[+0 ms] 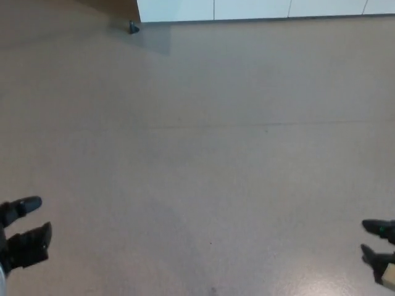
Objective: The robot walks towards an open cabinet and lifts its left hand to push the door towards the right to close it.
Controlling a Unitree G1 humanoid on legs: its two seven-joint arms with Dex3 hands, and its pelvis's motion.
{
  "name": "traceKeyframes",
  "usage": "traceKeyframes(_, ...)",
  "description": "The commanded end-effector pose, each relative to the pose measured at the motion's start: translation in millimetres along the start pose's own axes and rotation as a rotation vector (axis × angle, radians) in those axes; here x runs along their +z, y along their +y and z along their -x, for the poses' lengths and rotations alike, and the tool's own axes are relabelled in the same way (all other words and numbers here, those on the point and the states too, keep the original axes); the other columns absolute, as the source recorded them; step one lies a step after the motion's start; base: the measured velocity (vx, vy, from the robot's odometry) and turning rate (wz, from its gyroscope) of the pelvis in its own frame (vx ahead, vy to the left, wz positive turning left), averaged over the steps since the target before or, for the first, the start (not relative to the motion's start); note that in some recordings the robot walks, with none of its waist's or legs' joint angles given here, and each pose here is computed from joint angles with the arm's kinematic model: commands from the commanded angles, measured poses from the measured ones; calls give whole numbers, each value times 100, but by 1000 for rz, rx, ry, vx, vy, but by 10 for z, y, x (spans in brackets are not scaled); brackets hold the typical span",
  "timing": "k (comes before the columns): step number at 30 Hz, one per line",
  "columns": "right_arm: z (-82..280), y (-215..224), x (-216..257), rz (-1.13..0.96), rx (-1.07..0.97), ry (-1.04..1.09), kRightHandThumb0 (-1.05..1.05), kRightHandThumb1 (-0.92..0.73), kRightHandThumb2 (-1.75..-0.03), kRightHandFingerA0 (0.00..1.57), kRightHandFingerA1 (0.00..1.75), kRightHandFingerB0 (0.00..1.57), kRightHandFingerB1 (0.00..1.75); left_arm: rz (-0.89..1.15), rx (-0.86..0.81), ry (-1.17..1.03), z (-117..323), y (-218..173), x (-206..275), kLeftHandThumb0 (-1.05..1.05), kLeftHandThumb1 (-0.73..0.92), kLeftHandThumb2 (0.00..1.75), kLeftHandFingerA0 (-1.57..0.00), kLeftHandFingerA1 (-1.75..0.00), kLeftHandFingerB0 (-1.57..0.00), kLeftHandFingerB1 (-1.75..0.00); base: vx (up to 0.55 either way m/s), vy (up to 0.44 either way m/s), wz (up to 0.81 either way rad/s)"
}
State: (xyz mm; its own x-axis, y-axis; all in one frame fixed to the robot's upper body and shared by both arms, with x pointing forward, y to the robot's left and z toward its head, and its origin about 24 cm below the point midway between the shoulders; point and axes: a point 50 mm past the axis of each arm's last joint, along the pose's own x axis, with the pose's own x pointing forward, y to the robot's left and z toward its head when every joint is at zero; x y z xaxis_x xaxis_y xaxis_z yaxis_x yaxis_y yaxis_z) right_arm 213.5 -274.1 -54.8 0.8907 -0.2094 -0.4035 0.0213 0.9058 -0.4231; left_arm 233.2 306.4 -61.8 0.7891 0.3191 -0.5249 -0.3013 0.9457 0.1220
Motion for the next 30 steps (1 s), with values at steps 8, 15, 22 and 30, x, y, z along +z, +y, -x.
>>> traceKeyframes(8,92,-20,-80,9,-6,-38,-39,-71,-61,69,49,46,40,24,13,-21,35,122,-64,-20,17,131,-52,-53,-40,-73,153,61,-13)
traceKeyframes(15,109,-5,-105,9,-3,-22,-37,-72,-61,67,49,45,40,20,-6,-28,44,110,-73,-19,18,131,-51,-53,-40,-72,190,82,6)
traceKeyframes(22,113,11,-109,13,7,-16,-37,-72,-61,67,49,46,40,-19,-22,-35,58,109,-93,-26,22,121,-49,-56,-41,-71,270,-86,11)
traceKeyframes(30,114,35,-119,25,17,-8,-35,-72,-61,68,48,48,41,-56,-14,-28,70,104,-128,-29,24,113,-50,-58,-44,-71,333,-188,18)
